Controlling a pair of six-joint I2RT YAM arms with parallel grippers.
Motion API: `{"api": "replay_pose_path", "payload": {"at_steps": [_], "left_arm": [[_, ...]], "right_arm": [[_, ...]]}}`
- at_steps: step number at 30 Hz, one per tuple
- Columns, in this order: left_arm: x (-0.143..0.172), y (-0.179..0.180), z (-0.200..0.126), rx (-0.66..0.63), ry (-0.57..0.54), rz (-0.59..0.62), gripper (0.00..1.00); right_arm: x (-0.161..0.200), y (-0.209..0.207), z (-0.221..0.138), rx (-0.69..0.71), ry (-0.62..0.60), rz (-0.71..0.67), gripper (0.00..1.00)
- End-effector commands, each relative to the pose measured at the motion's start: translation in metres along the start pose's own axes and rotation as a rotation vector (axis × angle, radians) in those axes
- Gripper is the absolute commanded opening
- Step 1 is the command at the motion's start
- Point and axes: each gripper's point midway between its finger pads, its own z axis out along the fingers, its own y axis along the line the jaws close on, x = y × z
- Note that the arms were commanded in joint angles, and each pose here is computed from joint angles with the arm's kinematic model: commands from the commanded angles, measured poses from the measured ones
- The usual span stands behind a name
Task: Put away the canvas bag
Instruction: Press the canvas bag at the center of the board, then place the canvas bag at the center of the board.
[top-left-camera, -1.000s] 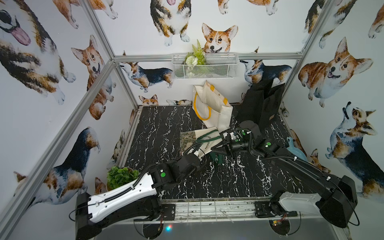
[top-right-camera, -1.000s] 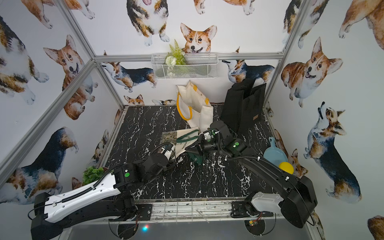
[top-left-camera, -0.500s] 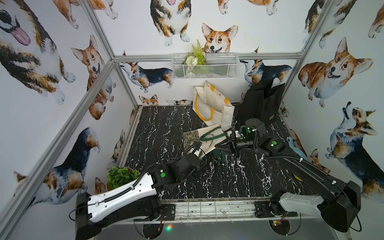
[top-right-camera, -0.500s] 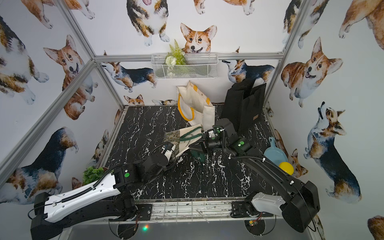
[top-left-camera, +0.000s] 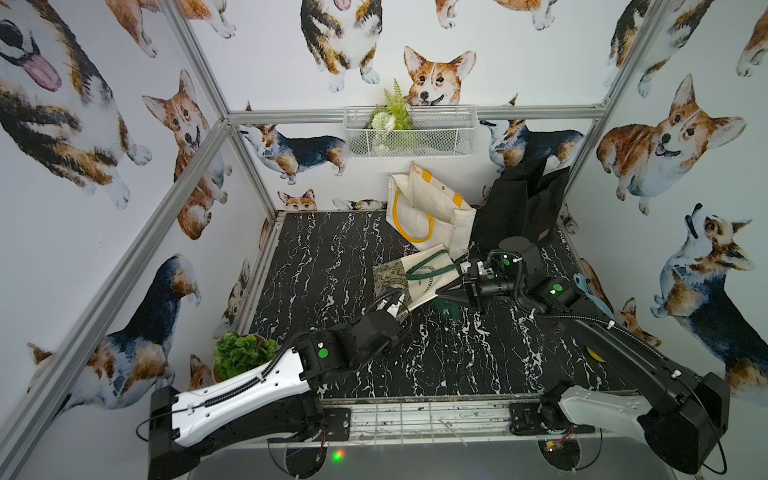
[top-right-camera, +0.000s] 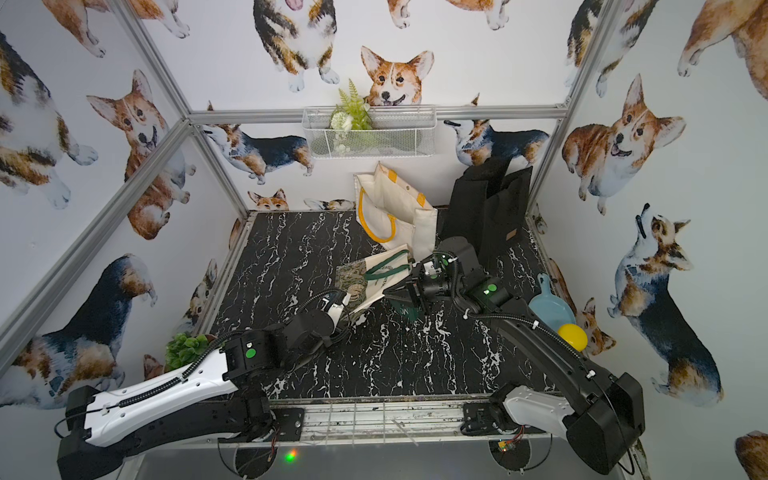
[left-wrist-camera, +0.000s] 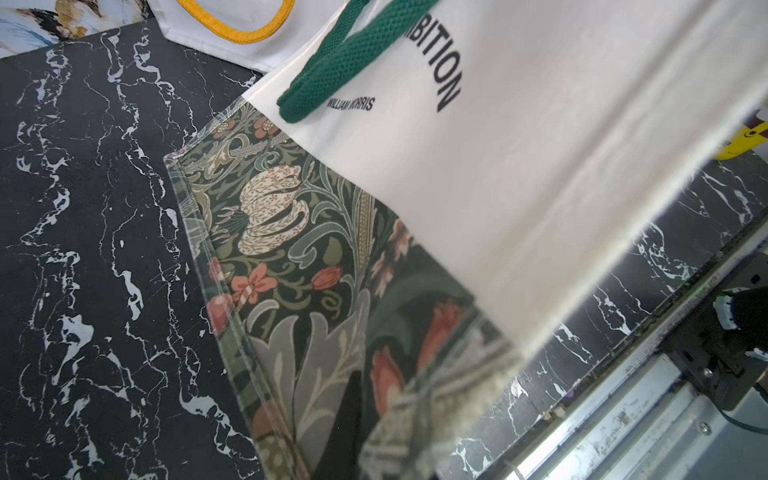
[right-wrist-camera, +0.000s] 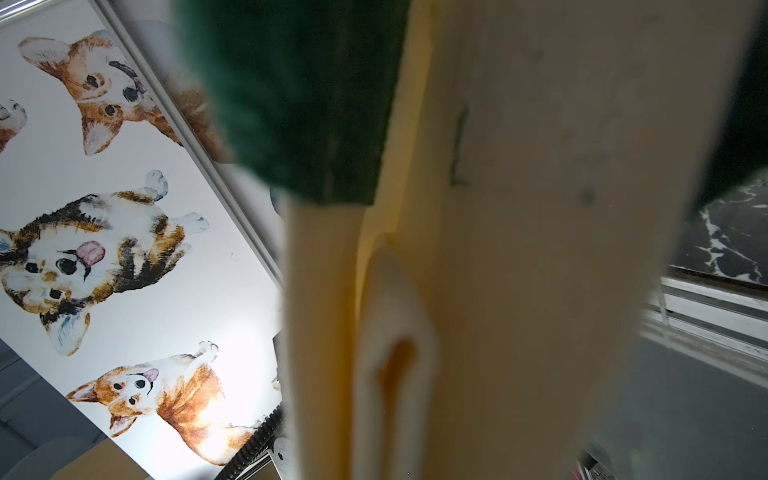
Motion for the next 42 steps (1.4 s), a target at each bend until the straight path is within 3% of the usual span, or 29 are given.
{"api": "replay_pose_path", "payload": {"at_steps": [1, 6, 15, 21, 25, 30, 34, 38, 42], "left_arm": [[0.023, 0.007, -0.007, -0.009, 0.102, 0.037, 0.0], [0.009, -0.019, -0.022, 0.146, 0.083, 0.025, 0.0], [0.008, -0.025, -0.032, 0.196, 0.077, 0.038, 0.0], [0.009, -0.033, -0.027, 0.238, 0.074, 0.016, 0.0], [0.009, -0.056, -0.03, 0.374, 0.059, -0.005, 0.0], [-0.01, -0.102, -0.06, 0.673, -0.016, -0.029, 0.0], [-0.034, -0.135, -0.09, 0.898, -0.059, -0.062, 0.0], [-0.053, -0.153, -0.112, 1.03, -0.095, -0.092, 0.0], [-0.069, -0.156, -0.122, 1.063, -0.153, -0.118, 0.0]], "right_arm": [[-0.009, 0.002, -0.002, -0.025, -0.043, -0.009, 0.0], [-0.004, -0.031, -0.005, 0.045, -0.033, -0.01, 0.0], [0.0, -0.102, -0.003, 0.256, 0.059, -0.059, 0.0], [0.009, -0.071, -0.016, 0.257, 0.031, -0.161, 0.0], [0.017, -0.048, -0.031, 0.303, 0.005, -0.235, 0.0], [0.039, -0.041, -0.055, 0.377, 0.017, -0.274, 0.0], [0.051, -0.044, -0.066, 0.391, 0.026, -0.276, 0.09], [0.056, -0.036, -0.069, 0.29, 0.03, -0.273, 0.35], [0.071, 0.006, -0.08, 0.131, 0.034, -0.389, 0.56]]}}
